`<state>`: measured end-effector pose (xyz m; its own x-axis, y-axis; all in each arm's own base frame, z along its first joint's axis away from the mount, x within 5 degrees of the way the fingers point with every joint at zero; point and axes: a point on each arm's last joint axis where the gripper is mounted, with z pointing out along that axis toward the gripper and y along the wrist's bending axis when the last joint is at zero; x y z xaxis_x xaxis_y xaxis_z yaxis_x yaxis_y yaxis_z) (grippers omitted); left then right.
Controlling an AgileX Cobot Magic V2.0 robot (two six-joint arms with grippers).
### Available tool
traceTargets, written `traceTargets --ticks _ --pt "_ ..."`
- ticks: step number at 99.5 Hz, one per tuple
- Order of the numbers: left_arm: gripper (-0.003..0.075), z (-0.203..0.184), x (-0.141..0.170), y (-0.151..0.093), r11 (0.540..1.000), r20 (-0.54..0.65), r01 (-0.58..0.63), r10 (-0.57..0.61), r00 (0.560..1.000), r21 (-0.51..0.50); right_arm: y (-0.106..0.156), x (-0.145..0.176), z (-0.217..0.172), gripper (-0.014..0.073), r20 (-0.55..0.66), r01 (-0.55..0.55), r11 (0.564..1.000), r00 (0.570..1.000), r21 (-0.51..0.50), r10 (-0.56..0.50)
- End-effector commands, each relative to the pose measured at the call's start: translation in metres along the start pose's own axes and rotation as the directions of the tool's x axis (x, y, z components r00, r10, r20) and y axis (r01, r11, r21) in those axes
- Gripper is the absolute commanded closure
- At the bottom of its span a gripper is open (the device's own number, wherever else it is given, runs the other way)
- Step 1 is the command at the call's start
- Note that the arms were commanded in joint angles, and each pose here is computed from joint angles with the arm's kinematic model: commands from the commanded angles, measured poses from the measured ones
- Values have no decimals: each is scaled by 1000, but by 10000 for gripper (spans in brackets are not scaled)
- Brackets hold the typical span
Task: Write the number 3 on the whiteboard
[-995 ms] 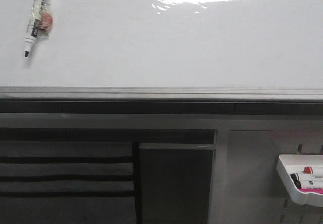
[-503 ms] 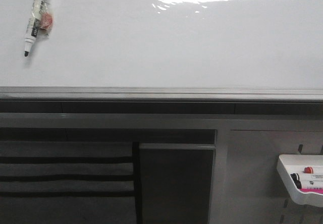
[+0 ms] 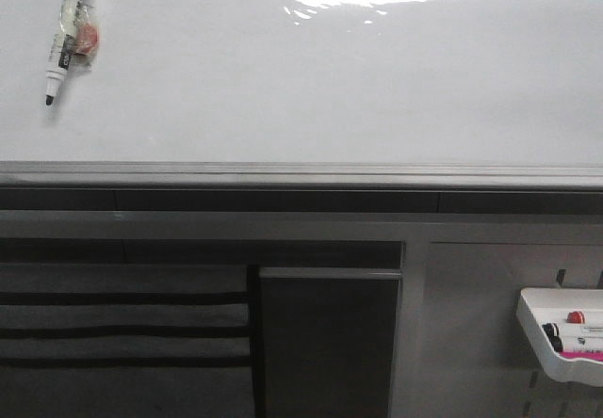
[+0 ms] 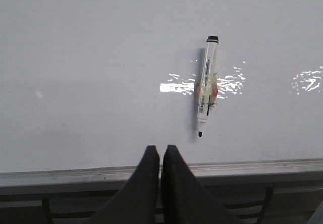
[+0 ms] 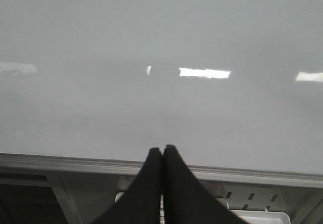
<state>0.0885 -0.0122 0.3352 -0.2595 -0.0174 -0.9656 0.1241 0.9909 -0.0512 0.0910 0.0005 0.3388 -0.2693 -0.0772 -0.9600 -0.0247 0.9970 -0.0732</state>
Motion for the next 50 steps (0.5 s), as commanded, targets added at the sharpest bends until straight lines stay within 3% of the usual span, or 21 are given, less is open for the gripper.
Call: traceTargets --ticks 1,22,31,38,50 --pt "741 2 -17 0 1000 88 4 -3 996 -3 -1 -18 1 664 102 19 1000 995 6 -19" --pt "740 5 -17 2 999 78 -29 31 996 -22 -1 -18 5 664 84 16 1000 996 3 -16" --pt "719 5 -19 3 998 90 -57 60 994 -37 0 -17 5 618 82 10 1000 997 0 -9" --pt "634 5 -20 2 998 104 -59 63 993 -36 0 -17 5 523 80 8 1000 997 -6 -8" --pt "402 6 -20 1 998 101 -58 60 993 -18 5 -17 5 291 82 16 999 997 -49 -12"
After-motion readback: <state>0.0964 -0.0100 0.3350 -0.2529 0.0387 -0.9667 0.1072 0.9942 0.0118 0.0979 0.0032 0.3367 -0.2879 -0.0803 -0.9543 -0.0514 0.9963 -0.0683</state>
